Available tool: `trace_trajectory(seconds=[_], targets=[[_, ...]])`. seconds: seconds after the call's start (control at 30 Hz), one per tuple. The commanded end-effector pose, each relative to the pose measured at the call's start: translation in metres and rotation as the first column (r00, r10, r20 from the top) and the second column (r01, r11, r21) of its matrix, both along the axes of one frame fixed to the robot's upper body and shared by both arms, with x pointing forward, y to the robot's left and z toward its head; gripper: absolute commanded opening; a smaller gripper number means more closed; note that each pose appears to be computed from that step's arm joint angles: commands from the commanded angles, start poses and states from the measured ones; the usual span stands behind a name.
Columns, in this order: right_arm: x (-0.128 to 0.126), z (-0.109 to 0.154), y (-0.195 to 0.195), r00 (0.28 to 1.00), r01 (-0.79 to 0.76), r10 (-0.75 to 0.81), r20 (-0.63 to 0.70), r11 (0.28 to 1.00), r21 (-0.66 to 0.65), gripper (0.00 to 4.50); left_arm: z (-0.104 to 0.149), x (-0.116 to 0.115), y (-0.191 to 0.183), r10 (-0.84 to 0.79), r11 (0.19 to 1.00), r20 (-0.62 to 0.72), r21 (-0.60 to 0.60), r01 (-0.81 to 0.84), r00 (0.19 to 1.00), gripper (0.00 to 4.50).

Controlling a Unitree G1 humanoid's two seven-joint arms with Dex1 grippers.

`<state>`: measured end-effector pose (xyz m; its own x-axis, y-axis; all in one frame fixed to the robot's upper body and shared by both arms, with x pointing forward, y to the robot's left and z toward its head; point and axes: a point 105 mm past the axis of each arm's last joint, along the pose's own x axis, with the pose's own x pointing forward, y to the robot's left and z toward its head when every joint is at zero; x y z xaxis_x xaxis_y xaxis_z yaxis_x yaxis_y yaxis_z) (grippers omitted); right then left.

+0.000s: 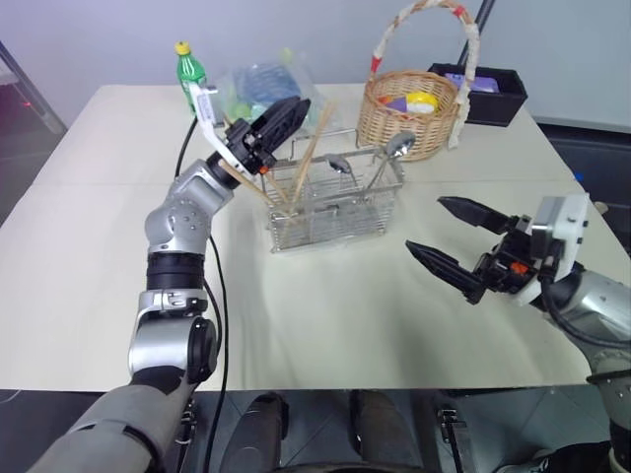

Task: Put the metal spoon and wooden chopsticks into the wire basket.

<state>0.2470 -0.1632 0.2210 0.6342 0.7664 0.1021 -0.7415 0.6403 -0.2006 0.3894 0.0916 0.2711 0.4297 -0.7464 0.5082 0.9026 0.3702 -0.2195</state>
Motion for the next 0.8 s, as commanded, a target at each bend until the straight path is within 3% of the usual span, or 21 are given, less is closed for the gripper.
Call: trace_trajectory(seconds=[0.03, 0.5, 0.8], targets=[[-0.002, 0.009, 0.003, 0.999, -0.017, 0.017, 0.048, 1.0, 0.002, 4.5, 0.025, -0.007, 0.008, 0.017, 0.999, 0.07, -0.038, -0.014, 0.997, 1.99], [0.003, 0.009, 0.007, 0.998, -0.032, 0.032, 0.051, 0.999, 0.005, 4.5, 0.083, -0.03, 0.012, -0.021, 0.989, 0.179, -0.139, 0.047, 0.984, 1.99], [0.012, 0.011, 0.005, 0.997, -0.019, 0.018, 0.072, 1.0, 0.009, 4.5, 0.116, -0.024, 0.045, 0.172, 0.975, 0.218, -0.176, -0.135, 0.961, 1.99]])
